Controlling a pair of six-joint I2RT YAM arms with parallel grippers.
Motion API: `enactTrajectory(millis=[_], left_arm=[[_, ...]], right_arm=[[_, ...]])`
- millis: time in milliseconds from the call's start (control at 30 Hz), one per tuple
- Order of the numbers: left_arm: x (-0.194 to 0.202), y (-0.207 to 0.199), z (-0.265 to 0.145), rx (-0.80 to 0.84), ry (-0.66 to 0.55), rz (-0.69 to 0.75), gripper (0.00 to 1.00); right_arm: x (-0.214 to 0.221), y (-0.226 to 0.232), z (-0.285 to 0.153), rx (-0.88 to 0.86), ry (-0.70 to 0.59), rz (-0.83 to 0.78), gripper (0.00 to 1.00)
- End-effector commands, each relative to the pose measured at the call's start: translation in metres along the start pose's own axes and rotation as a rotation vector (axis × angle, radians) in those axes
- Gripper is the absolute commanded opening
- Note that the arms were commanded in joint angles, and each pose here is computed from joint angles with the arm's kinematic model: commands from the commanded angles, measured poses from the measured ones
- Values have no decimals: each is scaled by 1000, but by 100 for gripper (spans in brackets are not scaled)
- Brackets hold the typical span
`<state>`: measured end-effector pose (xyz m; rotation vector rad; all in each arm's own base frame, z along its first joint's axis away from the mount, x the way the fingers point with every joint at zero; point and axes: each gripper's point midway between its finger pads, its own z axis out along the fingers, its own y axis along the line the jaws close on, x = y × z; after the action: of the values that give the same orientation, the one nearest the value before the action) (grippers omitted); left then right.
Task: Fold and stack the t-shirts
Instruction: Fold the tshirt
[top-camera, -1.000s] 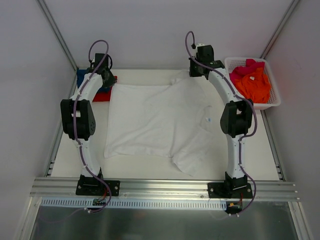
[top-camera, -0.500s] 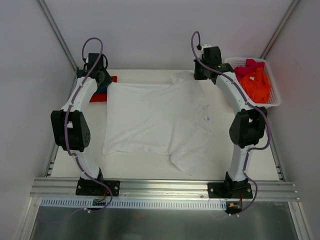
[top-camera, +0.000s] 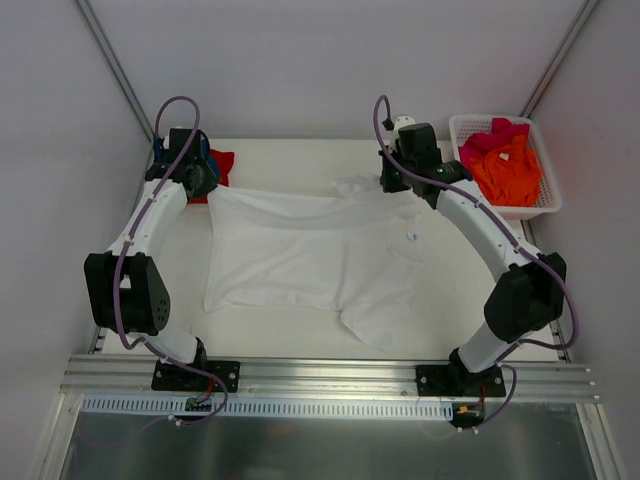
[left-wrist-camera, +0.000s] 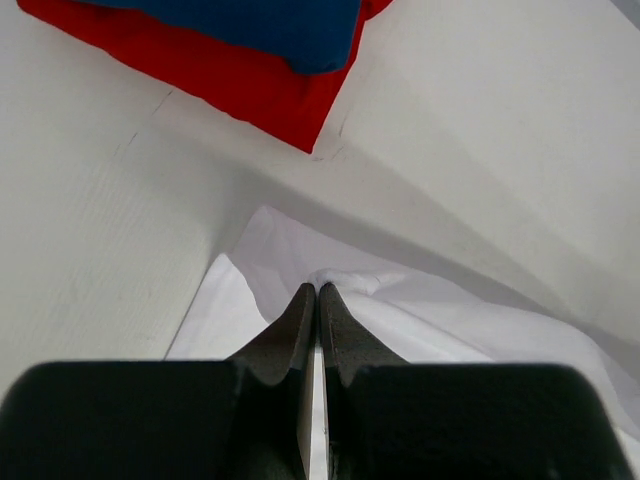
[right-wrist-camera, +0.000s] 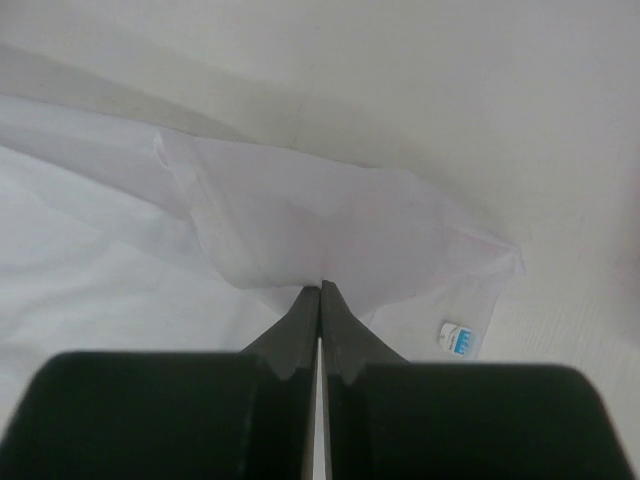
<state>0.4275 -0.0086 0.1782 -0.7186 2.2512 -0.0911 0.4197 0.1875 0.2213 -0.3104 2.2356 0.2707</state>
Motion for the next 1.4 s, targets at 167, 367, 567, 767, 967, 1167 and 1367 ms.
enactTrajectory(millis=[167,367,567,767,967,1167,1367], left_arm=[[16,16,-31,-2,-28,-16,0],[39,26,-28,-19,15,-6,0],[64,37,-21,-53,55,-1,0],[79,42,-14,-75,78,6,0],[94,50,-7,-98,107,13,0],[111,58,-2,-116,141,18,0],[121,66,-1,-139,150,22,38]], right_arm=[[20,21,-53,11,-86,-15,0],[50,30,-59,15,-62,-17,0],[84,37,-56,9,-21,-17,0],[107,38,-53,10,14,-11,0],[132,43,-51,4,46,-6,0],[152,50,-45,-10,90,6,0],[160,53,-43,-9,111,-3,8]])
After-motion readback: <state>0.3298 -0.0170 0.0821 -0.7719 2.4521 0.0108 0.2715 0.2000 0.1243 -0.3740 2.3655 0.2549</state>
